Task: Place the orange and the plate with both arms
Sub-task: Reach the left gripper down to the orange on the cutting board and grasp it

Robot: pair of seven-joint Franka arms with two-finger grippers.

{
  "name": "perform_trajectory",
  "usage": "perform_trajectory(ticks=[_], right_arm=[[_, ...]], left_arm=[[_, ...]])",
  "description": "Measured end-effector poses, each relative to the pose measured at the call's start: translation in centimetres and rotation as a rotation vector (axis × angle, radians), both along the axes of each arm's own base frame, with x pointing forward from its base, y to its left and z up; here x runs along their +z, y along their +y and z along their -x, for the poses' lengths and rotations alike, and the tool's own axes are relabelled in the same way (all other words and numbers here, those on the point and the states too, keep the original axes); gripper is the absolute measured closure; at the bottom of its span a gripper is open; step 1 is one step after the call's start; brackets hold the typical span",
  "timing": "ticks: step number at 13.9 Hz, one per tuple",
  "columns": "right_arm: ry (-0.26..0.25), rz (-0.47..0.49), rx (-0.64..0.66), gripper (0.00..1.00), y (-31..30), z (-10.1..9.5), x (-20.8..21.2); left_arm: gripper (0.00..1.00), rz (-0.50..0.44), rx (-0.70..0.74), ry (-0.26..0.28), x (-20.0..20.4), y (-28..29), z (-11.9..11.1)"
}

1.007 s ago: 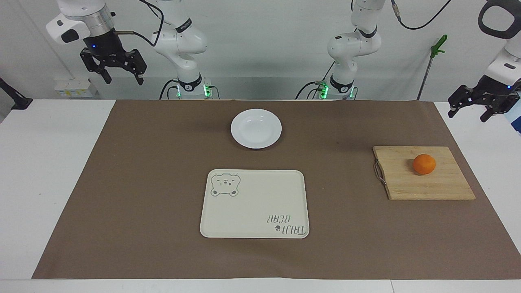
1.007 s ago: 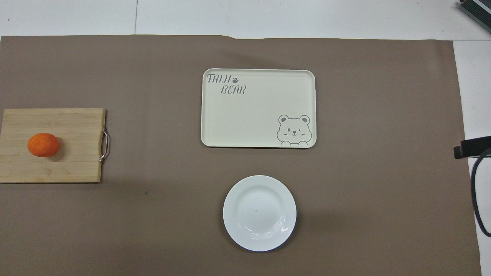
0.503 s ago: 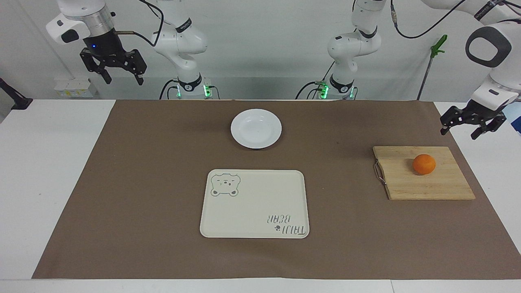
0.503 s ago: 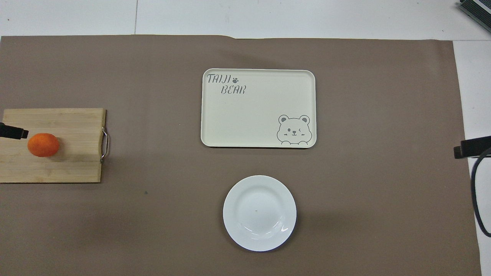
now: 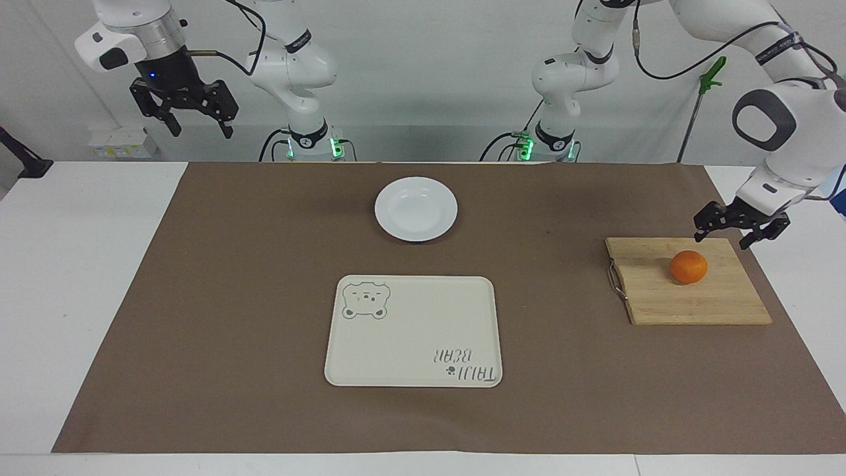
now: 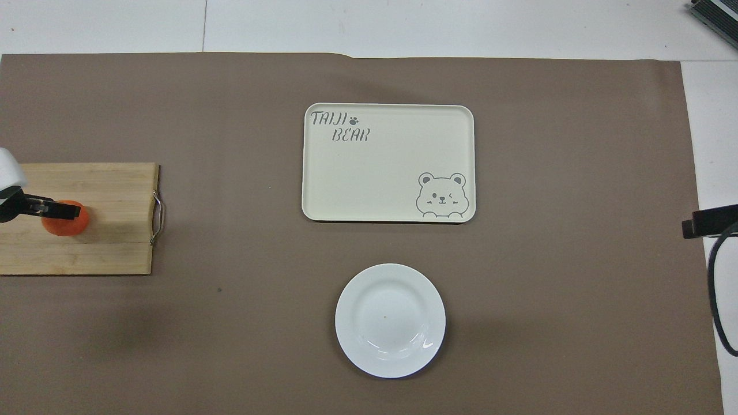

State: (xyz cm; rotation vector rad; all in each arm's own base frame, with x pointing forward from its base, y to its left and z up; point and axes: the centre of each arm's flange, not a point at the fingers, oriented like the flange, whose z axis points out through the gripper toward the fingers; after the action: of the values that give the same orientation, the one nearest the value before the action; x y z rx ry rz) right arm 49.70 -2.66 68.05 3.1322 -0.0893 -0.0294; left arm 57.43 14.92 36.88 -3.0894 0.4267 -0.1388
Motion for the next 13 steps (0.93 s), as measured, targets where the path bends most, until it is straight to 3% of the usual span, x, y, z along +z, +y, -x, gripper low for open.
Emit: perform_trajectory(ticks=[3,8,12,13], right_arm=[[0.000,0.000,0.000,0.00,0.0,0.0,0.0],[0.000,0.000,0.000,0.00,0.0,0.0,0.0],[0.000,0.000,0.000,0.00,0.0,0.0,0.0],[0.000,0.000,0.000,0.00,0.0,0.0,0.0]], left_arm=[[0.00,-0.007,-0.007,-0.008,-1.6,0.4,-0.4],[0.00,-0.007,0.002,0.007,-4.6,0.6,1.0],[0.00,-0.011,0.013,-0.001,-4.7,1.3,1.2],[0.08,-0.012,0.014,-0.003,-4.6,1.7,1.3]])
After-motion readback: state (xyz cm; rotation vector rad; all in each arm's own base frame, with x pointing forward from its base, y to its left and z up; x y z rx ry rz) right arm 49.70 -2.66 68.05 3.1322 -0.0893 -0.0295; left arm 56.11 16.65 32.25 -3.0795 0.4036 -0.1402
